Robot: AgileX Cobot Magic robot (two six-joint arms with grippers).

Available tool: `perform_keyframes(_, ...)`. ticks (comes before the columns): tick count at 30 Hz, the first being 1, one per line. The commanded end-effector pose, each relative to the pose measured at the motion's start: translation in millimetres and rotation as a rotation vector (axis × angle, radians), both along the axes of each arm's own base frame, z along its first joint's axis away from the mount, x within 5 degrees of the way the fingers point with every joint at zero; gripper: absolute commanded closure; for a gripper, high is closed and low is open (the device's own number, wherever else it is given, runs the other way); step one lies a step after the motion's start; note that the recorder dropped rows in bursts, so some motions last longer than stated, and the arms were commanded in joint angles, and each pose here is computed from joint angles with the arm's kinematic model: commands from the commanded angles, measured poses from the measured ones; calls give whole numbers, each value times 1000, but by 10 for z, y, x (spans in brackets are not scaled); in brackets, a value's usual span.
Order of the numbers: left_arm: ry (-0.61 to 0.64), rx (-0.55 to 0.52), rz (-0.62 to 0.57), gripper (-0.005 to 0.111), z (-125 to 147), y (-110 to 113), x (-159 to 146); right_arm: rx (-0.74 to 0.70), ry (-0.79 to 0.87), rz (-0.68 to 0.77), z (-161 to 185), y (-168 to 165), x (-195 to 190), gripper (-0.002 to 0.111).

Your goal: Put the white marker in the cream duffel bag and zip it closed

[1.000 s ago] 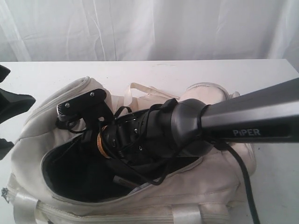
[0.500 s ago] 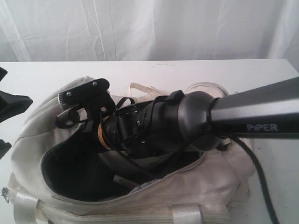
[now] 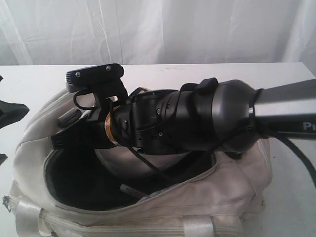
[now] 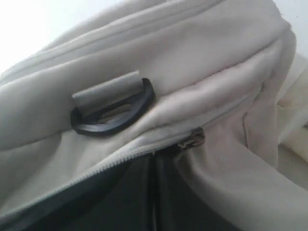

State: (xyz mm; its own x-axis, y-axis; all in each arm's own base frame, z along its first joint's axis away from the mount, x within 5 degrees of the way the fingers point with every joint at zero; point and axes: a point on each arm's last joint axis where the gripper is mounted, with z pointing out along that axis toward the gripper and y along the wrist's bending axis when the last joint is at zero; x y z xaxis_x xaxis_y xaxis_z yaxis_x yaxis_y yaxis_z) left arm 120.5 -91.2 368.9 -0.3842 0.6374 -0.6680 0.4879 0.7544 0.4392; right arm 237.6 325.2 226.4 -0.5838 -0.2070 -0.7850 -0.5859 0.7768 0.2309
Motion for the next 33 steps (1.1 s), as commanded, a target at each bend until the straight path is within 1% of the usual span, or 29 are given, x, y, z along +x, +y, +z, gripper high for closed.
perform_keyframes(1, -15, 7, 12, 49, 29, 34, -2, -17, 57, -42, -76, -73, -61, 108)
perform_keyframes(5, -28, 16, 14, 49, 37, 41, 5, -70, 82, -36, -147, -93, -184, 108)
perform_keyframes(10, -30, 17, 15, 49, 38, 42, 6, -191, 37, -4, -117, -95, -348, 108)
perform_keyframes(14, -35, 11, 8, 49, 42, 34, 8, -234, 33, 3, -101, -97, -421, 108)
perform_keyframes(22, -33, 12, 9, 49, 41, 35, 7, -213, 68, -21, -73, -108, -450, 108)
perform_keyframes(27, -37, 21, 18, 49, 43, 46, 10, -147, 41, -3, 114, -128, -479, 108)
perform_keyframes(29, -75, 53, 36, 49, 68, 76, 32, -110, 27, 7, 218, -144, -498, 108)
perform_keyframes(31, -132, 86, 85, 49, 110, 129, 62, -86, 10, 11, 321, -174, -516, 108)
perform_keyframes(33, -194, 91, 139, 49, 145, 169, 93, -70, -3, 14, 397, -201, -530, 108)
